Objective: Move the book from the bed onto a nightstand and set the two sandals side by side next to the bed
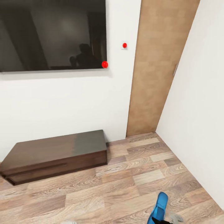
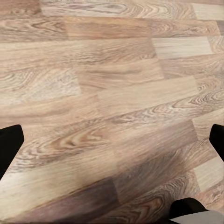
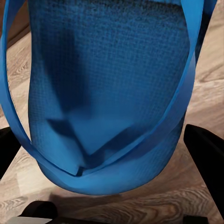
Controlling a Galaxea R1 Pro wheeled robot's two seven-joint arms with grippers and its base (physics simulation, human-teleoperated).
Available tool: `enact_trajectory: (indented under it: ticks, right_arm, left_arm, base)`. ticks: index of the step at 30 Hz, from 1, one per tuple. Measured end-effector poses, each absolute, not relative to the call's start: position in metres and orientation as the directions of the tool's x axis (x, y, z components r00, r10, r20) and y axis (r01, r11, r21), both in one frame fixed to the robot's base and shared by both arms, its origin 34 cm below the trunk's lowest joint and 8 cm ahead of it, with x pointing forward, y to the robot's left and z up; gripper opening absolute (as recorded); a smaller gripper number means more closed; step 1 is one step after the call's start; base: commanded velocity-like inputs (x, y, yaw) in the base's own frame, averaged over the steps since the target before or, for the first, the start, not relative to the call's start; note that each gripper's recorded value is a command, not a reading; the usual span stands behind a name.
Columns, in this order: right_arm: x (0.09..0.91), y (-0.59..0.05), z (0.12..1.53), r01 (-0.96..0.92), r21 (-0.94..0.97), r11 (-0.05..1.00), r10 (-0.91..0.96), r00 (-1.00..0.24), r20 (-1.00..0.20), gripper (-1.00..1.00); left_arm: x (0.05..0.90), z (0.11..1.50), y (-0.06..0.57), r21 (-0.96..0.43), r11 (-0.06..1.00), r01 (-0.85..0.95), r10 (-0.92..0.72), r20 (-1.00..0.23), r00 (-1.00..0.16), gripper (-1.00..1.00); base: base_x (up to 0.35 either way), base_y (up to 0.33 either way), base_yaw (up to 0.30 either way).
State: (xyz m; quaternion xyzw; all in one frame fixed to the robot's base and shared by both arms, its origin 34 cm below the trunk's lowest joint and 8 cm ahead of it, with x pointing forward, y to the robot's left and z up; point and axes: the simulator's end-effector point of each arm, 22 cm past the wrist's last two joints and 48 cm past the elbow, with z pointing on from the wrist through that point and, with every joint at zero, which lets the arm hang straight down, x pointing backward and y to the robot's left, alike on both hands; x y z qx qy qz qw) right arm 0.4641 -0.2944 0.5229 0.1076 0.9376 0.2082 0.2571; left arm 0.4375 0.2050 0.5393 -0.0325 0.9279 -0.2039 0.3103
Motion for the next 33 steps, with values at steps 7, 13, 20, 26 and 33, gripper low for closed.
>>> enact_trajectory:
  ticks: [7, 13, 20, 26, 33]
  right_arm:
    - [0.4641, -0.2941, 0.523, 0.094, 0.446, 0.89, 0.309, -0.845, -0.437, -1.0]
    - [0.4641, -0.2938, 0.523, 0.094, 0.447, 0.89, 0.308, -0.845, -0.437, -1.0]
    - [0.4641, -0.2937, 0.523, 0.094, 0.447, 0.89, 0.309, -0.845, -0.437, -1.0]
    - [0.4641, -0.294, 0.5231, 0.094, 0.447, 0.89, 0.309, -0.845, -0.437, -1.0]
    - [0.464, -0.2939, 0.523, 0.094, 0.447, 0.889, 0.309, -0.845, -0.437, -1.0]
  left_arm:
    - [0.4375, 0.5393, 0.2044, -0.399, 0.914, 0.067, -0.187, -0.563, -0.805, 1.0]
    - [0.4375, 0.5393, 0.2044, -0.399, 0.914, 0.066, -0.187, -0.563, -0.805, 1.0]
    - [0.4374, 0.5393, 0.2027, -0.401, 0.914, 0.067, -0.188, -0.562, -0.806, 1.0]
    - [0.4375, 0.5395, 0.2005, -0.403, 0.913, 0.067, -0.189, -0.562, -0.805, 1.0]
    - [0.4374, 0.5395, 0.2003, -0.404, 0.912, 0.067, -0.189, -0.562, -0.805, 1.0]
  base:
    - [0.0, 0.0, 0.287]
    - [0.0, 0.0, 0.287]
    - [0.0, 0.0, 0.287]
    - [0.0, 0.0, 0.287]
    - [0.0, 0.0, 0.288]
